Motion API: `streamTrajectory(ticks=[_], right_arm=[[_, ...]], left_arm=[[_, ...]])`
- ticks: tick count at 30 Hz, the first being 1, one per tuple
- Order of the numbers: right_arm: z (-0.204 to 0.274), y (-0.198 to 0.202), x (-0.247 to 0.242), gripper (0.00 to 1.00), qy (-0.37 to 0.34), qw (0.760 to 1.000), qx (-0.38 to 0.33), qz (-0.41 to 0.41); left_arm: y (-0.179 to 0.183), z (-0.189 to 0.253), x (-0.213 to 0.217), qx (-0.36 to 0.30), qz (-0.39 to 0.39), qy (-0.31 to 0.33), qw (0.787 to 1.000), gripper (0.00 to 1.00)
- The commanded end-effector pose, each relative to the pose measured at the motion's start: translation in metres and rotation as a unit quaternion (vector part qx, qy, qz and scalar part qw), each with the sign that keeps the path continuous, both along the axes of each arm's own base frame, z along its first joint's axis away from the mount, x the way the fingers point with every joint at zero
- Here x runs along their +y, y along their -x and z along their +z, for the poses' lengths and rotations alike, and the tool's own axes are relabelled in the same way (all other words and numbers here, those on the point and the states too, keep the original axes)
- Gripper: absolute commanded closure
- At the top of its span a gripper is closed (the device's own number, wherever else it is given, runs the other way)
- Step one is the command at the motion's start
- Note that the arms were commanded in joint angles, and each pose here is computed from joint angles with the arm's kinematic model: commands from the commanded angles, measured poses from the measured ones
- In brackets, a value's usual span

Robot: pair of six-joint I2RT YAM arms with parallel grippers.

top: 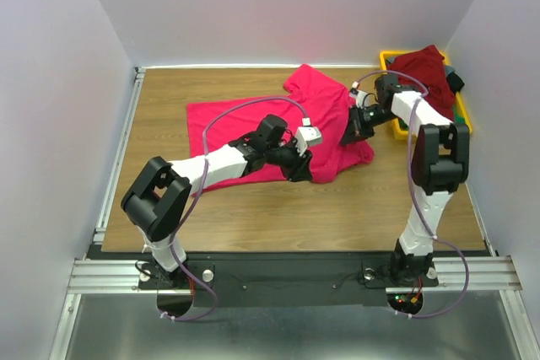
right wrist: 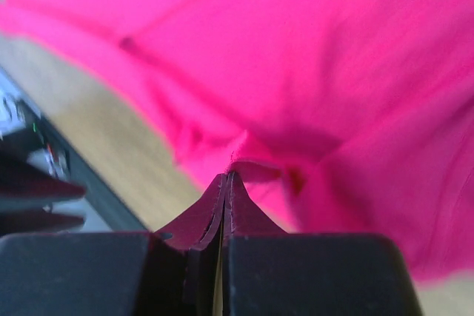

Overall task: Fold and stack the t-shirts
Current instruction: Flatten the tshirt out

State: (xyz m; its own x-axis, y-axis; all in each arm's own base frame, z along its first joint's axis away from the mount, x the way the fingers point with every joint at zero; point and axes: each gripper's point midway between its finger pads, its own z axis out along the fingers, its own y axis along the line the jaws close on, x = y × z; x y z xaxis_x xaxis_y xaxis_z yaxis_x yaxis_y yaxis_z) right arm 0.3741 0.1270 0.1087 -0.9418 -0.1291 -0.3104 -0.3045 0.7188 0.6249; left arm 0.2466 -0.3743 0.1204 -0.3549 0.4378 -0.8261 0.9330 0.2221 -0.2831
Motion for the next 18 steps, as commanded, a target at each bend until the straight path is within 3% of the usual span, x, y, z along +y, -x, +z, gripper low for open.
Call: streamTrajectory(ticks=[1,10,18], right_arm=[[-0.009,-0.063,0.006,0.99,-0.024,0.997,-0.035,-0.069],[-0.061,-0.110,-0.009,0.99,0.015,0.979,-0.001,-0.203],[-0.090,-0.111,-0.015,0.99,0.034,0.968,0.037,-0.246]], left_arm=[[-0.029,0.022,0.001,-0.099,0.036,0.004,0.994,0.55],[-0.049,0.009,-0.036,-0.220,0.029,-0.067,0.973,0.55],[-0.041,-0.012,-0.073,-0.297,0.008,-0.110,0.948,0.54]])
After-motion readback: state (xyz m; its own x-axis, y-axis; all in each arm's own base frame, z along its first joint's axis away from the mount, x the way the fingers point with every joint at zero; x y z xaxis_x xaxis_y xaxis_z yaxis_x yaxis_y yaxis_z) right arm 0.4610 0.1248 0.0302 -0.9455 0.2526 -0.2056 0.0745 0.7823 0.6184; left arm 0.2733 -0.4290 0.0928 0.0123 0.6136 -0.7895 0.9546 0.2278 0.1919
